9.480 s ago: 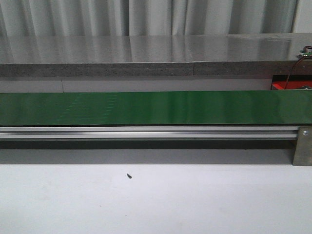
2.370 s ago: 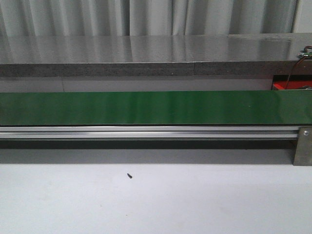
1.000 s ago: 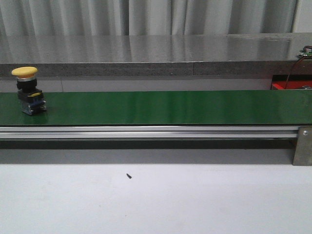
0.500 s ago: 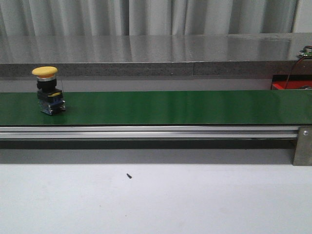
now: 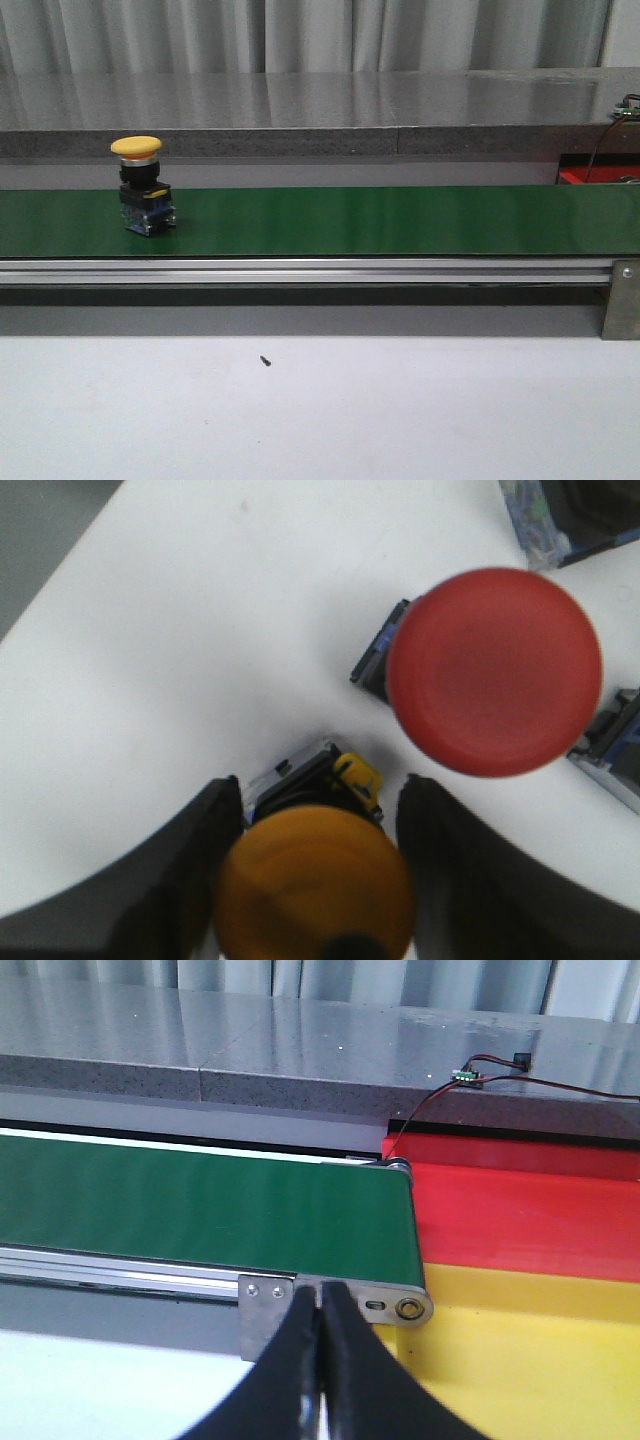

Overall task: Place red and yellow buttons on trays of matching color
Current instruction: 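Grasp a second yellow button with the left gripper and lift it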

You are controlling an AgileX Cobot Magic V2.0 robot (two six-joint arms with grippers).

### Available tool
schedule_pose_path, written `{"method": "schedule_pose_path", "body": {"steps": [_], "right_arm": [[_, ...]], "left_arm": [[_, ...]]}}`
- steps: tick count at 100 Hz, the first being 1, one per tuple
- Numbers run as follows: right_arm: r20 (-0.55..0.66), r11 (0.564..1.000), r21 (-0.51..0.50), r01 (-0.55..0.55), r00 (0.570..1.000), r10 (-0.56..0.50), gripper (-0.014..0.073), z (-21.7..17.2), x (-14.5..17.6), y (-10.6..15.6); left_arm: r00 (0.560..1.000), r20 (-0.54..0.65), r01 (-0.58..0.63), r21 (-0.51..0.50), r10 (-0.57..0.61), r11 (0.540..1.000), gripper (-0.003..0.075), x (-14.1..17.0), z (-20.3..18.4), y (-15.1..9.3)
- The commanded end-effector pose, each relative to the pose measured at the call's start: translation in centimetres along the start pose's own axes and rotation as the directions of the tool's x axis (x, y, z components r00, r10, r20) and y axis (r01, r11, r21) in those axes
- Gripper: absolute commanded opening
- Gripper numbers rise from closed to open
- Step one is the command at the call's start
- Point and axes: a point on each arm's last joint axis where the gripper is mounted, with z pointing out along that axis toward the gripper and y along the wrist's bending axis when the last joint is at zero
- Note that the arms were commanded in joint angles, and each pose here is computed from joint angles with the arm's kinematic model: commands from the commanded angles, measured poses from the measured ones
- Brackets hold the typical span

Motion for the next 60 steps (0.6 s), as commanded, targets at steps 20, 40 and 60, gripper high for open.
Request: {"method": "schedule_pose_path", "body": {"steps": [20, 40, 60], "right_arm": [[0.115, 1.0, 0.004, 0.01, 0.993, -0.01, -0.0067, -0.3, -1.4, 0.0], [0.115, 1.0, 0.004, 0.01, 0.993, -0.01, -0.0067, -0.3, -1.4, 0.0], [0.115, 1.0, 0.004, 0.01, 0.993, -0.01, -0.0067, -0.3, -1.4, 0.0]], "left_arm": [[0.985, 0.175, -0.002, 0.002, 0.001, 1.0, 0.012, -1.6, -6.6, -0.4], [0.972, 0.233, -0.023, 0.05, 0.011, 0.998, 0.0104, -0.7, -12.5, -2.0], [0.943, 0.311, -0.173, 0.148, 0.12, 0.974, 0.0104, 0.6, -17.0, -6.9]]}}
